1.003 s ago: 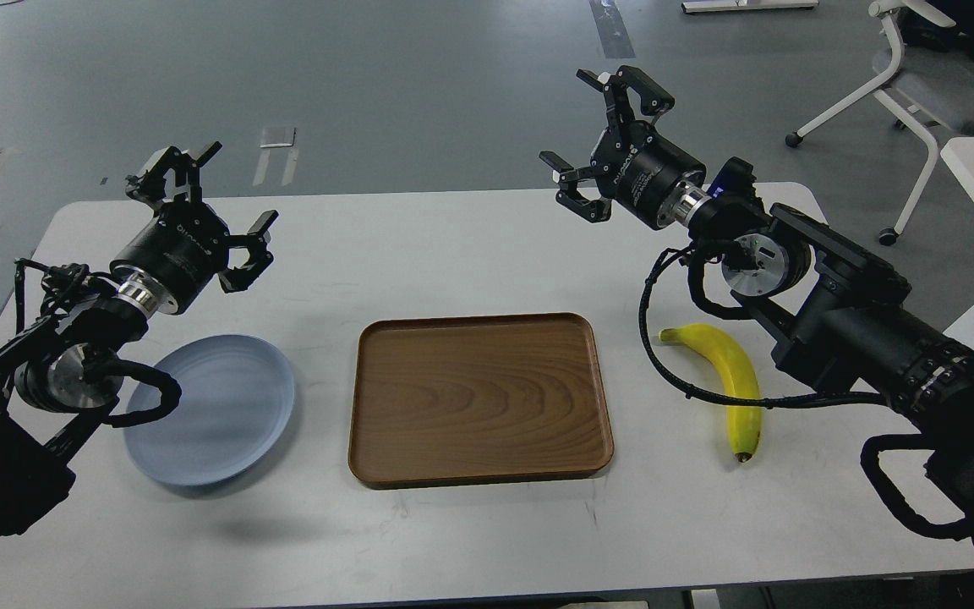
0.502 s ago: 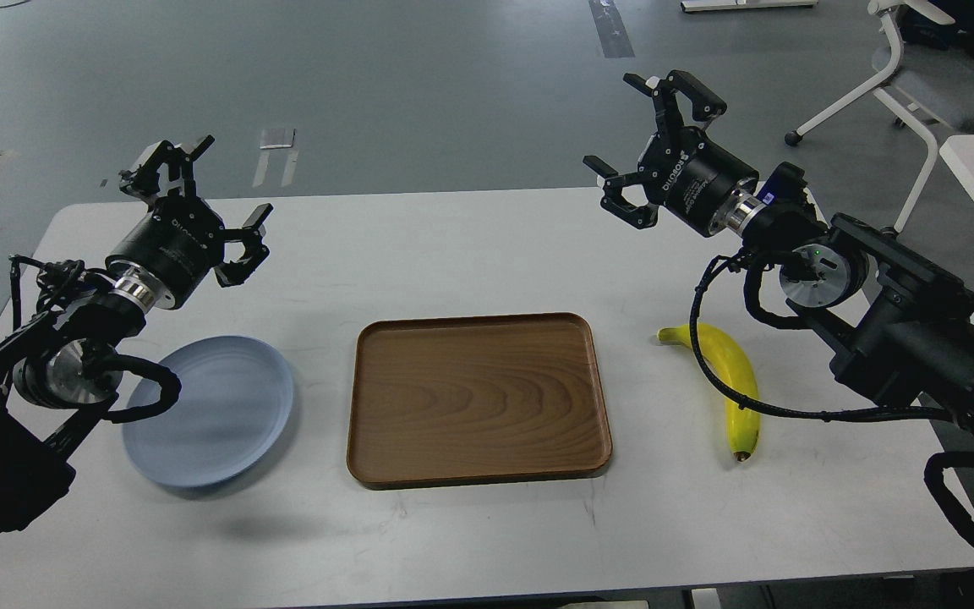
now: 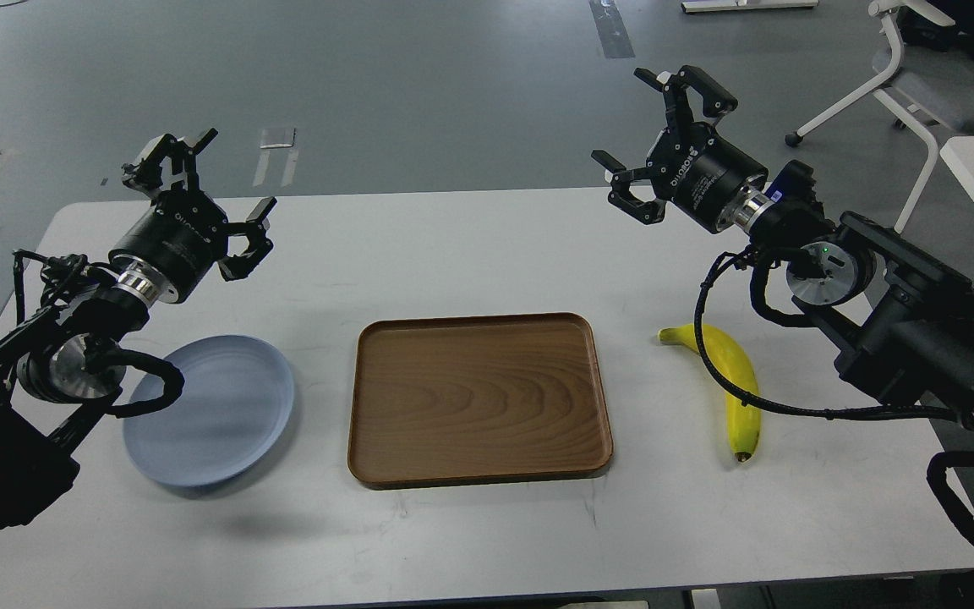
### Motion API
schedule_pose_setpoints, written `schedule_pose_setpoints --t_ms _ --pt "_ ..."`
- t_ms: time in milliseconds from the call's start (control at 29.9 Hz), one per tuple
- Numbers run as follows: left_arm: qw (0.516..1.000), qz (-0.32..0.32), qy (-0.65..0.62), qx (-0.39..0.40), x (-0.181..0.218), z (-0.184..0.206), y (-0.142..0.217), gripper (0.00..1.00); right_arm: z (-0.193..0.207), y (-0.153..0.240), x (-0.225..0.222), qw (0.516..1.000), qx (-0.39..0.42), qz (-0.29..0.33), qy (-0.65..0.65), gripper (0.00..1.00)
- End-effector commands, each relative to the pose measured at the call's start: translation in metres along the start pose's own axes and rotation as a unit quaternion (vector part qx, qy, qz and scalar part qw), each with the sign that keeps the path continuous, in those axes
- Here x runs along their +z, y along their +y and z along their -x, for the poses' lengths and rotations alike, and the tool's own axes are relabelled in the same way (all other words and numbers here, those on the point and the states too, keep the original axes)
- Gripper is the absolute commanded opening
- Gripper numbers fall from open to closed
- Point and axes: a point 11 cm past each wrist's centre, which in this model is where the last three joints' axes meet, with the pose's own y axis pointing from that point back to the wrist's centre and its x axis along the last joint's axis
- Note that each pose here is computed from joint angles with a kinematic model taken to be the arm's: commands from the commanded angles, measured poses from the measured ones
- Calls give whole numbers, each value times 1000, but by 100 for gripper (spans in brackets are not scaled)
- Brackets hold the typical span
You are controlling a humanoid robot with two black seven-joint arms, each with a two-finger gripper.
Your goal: Place banana on plate with both arms
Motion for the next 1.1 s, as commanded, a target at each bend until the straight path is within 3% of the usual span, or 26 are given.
schedule_pose_setpoints --t_ms 0,368,936,1036,1070 --pt "1000 0 5 -1 0 1 -1 98 -1 1 0 1000 1 -3 -8 100" --pt "1000 -4 8 1 -2 0 1 98 -2 1 -10 999 6 -32 -42 100" --pt "999 40 16 1 25 2 -1 98 -6 7 7 1000 9 10 -17 100" --pt "999 15 -38 -3 21 6 3 98 -8 8 5 1000 11 7 -14 100" --pt "993 -7 -115 -15 22 13 9 98 -8 8 5 1000 11 7 -14 100"
